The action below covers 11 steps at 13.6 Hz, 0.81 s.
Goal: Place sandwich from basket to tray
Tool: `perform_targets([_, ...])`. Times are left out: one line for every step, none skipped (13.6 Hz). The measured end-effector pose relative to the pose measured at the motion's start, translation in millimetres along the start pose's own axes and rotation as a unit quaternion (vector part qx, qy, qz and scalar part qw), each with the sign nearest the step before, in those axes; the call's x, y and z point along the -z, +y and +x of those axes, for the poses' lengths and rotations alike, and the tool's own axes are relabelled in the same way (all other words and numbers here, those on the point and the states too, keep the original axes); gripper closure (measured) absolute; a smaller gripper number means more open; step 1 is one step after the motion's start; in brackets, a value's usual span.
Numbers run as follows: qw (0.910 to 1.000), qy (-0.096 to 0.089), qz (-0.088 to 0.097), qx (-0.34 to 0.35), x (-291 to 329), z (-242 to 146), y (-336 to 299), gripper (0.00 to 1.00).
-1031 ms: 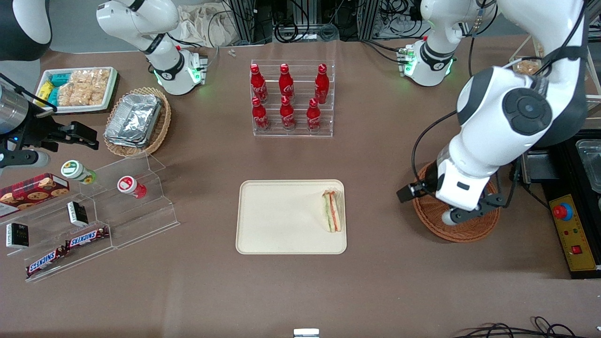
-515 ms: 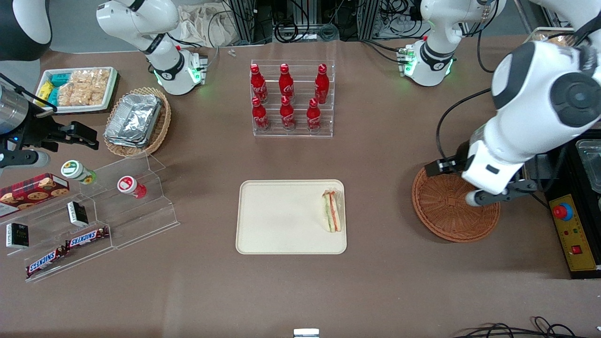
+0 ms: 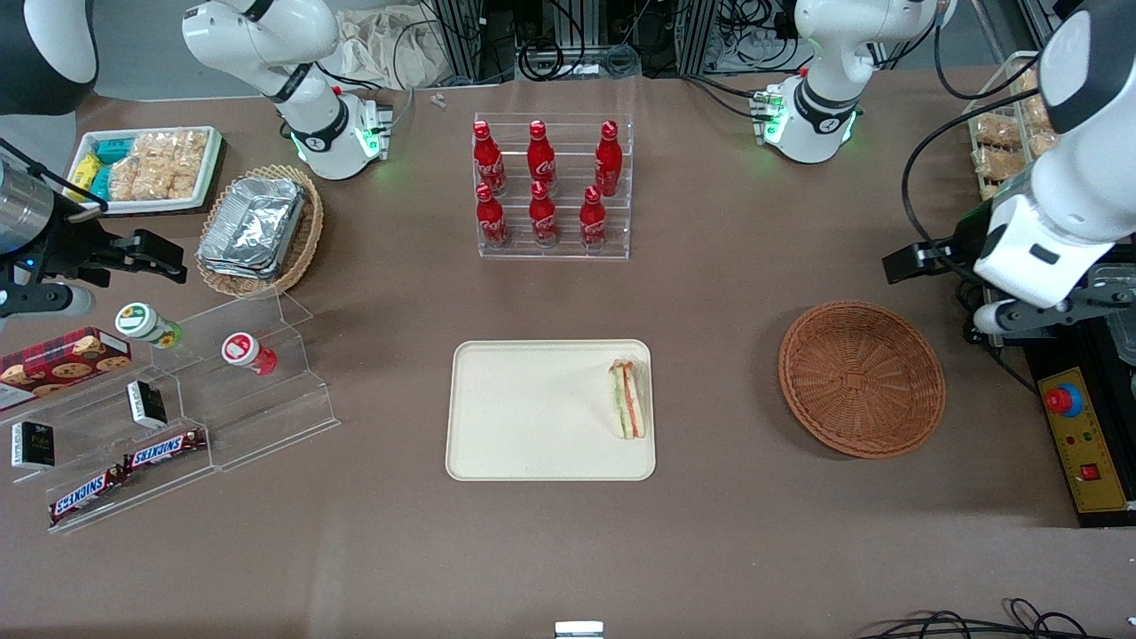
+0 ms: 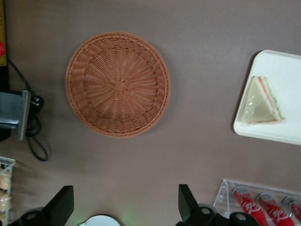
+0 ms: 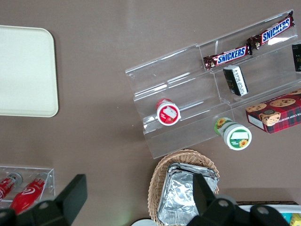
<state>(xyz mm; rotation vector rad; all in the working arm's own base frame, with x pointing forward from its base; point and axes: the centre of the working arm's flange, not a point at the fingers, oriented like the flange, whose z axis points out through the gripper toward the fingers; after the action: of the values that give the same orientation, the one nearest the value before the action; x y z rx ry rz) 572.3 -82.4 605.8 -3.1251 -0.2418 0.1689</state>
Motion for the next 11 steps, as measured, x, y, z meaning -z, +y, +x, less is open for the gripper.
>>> perform_targets([1.0000, -0.002, 0.002, -0.006, 3, -4, -7, 0.00])
perform_targets([0.9999, -0.004, 0.003, -0.013, 4, -8, -12, 0.00])
perform_targets([0.9998, -0.005, 0.005, -0.021, 6, -14, -17, 0.00])
perform_targets([0.9997, -0.007, 0.006, -0.025, 6, -20, -20, 0.00])
perform_targets([0.9996, -0.007, 0.007, -0.026, 6, -25, -21, 0.00])
perform_targets([0.9996, -0.008, 0.008, -0.027, 6, -28, -22, 0.00])
perform_targets([0.9996, -0.008, 0.008, -0.026, 5, -29, -23, 0.00])
perform_targets([0.9996, -0.010, 0.008, -0.025, 4, -28, -24, 0.00])
perform_targets([0.9996, -0.011, 0.008, -0.025, 3, -28, -25, 0.00])
perform_targets([0.9996, -0.011, 0.008, -0.025, 3, -27, -25, 0.00])
perform_targets([0.9996, -0.011, 0.008, -0.027, 3, -27, -26, 0.00])
